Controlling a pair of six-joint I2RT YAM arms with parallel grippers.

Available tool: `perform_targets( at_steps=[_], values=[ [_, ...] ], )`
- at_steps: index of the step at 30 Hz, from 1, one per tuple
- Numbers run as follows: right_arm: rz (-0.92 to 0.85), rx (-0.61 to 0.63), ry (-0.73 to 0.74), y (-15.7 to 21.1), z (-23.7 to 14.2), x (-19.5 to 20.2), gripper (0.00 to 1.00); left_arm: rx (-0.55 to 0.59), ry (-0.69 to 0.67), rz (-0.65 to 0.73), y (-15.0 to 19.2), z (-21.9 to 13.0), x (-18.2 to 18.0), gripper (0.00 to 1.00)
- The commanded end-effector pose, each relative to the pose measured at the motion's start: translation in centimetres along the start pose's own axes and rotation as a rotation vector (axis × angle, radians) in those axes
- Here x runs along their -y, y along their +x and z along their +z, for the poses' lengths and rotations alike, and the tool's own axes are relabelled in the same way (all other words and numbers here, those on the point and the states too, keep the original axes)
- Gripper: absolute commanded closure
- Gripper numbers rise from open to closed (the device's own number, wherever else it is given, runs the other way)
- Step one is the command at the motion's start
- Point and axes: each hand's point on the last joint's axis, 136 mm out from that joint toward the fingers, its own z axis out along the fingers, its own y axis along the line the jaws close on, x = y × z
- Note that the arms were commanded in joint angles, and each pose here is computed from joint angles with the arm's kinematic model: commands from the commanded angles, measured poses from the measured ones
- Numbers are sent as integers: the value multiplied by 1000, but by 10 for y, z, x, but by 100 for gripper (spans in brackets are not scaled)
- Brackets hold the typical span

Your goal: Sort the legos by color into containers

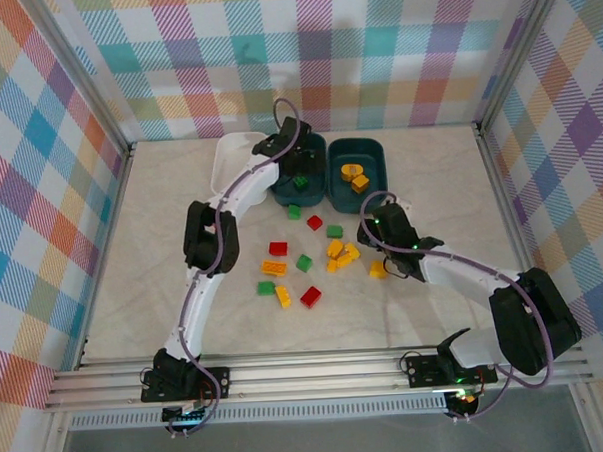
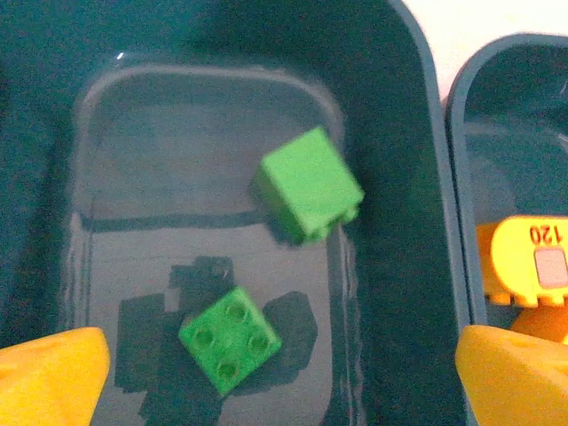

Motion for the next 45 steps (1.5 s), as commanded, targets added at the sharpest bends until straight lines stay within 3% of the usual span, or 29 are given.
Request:
perform_targets(
  at_steps=[1,6,11,17,26,36,45],
  values=[
    [-57,25,0,-8,2,-11,23,118,84,-41,-32,-75,11,0],
    [-86,-47,-37,3,7,-24,23,78,69,-108,39,-104,-25,0],
    [-167,-253,-111,43,13,-49,25,47,5,-206,129,-123,-79,0],
    [-235,-296,-115,60,19,-48,28,32,-36,-265,197,-145,-119,0],
    [-297,-317,-83,66,35,-45,39,37,-28,-278,215,-160,-128,0],
    [-314,-238,-22,49,33,-37,63,21,10,-281,211,-158,-118,0],
    [-281,-119,-23,12,16,-46,67,-19,30,-299,217,-155,-113,0]
  ],
)
